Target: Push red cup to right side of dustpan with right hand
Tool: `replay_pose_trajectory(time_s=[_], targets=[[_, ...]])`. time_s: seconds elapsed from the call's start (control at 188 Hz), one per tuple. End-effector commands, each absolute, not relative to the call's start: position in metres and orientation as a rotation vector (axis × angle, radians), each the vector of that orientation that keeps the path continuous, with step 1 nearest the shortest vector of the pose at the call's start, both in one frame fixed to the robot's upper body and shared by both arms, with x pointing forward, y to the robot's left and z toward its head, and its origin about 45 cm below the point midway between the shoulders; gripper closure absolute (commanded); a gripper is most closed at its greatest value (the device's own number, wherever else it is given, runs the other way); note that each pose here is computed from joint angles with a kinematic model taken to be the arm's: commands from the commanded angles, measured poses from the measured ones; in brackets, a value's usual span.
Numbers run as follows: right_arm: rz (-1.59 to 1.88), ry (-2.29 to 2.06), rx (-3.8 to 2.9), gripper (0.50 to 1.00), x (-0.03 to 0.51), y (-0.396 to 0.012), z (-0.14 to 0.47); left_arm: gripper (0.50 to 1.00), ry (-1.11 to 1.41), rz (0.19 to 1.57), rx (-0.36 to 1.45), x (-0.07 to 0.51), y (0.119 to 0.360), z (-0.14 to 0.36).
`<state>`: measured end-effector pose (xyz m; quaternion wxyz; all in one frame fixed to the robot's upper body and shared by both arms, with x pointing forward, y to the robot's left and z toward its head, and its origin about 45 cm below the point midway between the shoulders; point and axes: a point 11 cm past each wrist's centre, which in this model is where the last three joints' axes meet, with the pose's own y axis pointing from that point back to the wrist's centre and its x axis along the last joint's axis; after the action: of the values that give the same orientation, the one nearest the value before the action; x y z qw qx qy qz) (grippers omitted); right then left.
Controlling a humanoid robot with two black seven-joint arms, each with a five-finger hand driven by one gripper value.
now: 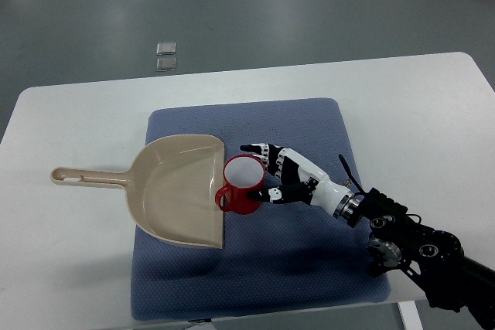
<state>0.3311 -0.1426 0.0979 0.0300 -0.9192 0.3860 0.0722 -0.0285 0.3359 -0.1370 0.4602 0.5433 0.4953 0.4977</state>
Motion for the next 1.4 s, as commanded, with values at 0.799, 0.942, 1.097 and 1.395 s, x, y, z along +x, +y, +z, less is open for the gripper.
replay_pose_trajectory(time_s=[0.799,0.942,1.097,1.395], targets=[[0.215,1.216,-2.826,0.57,0.334,-0.154,0.099,0.5,1.219,1.225,1.337,-0.028,0.336,-0.137],[0.221,1.21,-2.824,0.57,0.333,-0.149,0.098,0.5,1.219,1.225,1.337,-0.028,0.336,-0.137],[0.228,1.201,-2.824,0.57,0.331,-0.146,0.098,0.5,1.219,1.225,1.337,-0.028,0.336,-0.137],[0.235,1.189,-2.846,0.57,0.332,-0.163,0.097,0.5,1.219,1.225,1.337,-0.028,0.336,-0.137]])
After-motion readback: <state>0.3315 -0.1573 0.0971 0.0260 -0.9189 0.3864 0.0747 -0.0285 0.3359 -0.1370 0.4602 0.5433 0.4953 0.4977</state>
